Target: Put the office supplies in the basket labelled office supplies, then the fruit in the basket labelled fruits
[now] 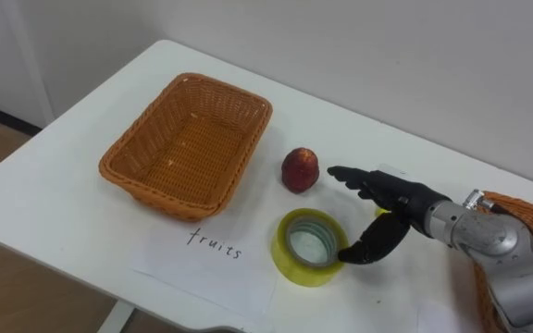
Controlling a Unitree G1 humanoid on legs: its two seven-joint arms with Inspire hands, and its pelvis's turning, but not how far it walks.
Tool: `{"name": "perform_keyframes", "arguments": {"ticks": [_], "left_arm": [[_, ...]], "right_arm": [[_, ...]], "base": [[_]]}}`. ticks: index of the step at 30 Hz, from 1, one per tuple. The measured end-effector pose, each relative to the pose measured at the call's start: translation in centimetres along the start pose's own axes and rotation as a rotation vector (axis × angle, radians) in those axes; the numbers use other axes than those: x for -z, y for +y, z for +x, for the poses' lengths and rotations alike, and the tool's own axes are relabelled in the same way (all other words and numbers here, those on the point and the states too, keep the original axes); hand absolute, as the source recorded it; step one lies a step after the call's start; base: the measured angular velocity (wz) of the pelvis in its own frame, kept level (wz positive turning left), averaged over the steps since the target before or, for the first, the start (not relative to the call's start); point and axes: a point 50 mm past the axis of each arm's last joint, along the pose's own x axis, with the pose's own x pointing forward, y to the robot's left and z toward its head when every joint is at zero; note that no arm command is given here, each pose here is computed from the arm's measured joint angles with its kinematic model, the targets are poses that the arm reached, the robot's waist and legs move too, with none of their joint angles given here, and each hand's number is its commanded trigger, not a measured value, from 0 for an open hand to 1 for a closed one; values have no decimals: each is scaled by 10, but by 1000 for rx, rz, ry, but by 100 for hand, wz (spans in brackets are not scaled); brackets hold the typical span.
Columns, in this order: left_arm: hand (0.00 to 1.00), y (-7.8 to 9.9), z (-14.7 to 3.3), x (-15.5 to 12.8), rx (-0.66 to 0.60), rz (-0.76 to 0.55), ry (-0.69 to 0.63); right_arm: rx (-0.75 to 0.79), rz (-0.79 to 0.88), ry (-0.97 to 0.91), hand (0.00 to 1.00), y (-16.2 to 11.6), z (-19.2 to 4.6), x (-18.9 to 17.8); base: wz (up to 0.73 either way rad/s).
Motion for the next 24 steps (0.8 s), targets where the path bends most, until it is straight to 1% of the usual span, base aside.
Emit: {"name": "perform_keyframes", "arguments": {"ticks": [9,24], "left_arm": [[0,-1,0,0,-4,0,6],[0,-11,-4,0,14,-10,10]], "right_arm": [[2,9,11,0,0,0,0],[37,74,4,0,-2,0,3]], "base": [[0],[1]]}}
